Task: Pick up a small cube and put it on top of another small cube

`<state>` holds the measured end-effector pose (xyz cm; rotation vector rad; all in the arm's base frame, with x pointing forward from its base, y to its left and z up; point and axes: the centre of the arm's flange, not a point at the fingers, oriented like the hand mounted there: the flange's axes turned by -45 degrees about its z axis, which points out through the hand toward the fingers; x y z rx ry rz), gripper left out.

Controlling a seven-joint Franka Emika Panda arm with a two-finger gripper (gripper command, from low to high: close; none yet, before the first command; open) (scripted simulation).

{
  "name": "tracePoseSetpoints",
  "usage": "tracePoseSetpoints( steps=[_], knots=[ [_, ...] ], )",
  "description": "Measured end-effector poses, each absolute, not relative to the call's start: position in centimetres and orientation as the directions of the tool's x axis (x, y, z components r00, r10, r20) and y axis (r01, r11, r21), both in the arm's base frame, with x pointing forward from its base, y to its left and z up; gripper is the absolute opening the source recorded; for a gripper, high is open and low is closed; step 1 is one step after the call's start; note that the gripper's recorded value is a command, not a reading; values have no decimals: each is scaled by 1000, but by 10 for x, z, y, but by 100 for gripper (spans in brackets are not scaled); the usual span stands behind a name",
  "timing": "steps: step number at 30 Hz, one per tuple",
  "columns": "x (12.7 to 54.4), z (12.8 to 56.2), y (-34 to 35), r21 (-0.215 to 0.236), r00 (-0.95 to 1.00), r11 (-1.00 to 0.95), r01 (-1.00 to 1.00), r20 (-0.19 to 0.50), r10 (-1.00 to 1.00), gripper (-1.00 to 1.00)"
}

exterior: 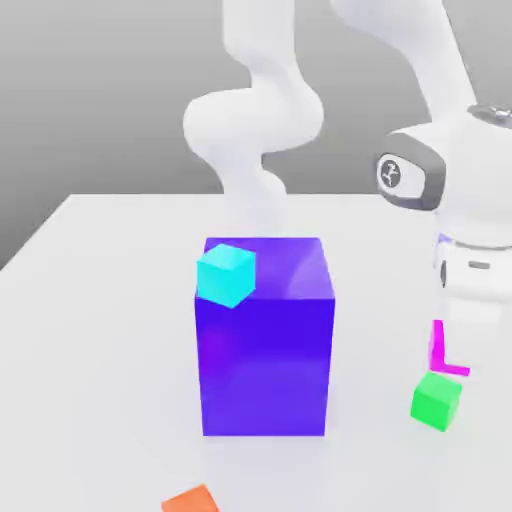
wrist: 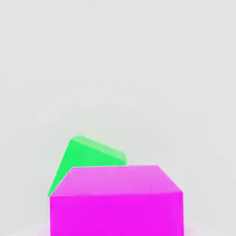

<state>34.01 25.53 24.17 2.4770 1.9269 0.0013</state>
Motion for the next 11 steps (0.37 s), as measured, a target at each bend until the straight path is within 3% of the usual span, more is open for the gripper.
tracePoseSetpoints(
  steps=[7, 8, 11],
  knots=[
    [338, 189, 255, -1, 247, -247, 969, 1, 969, -100],
    [338, 181, 254, -1, 249, -249, 969, 0, 969, 100],
    [338, 181, 254, -1, 249, -249, 969, 0, 969, 100]
  ],
)
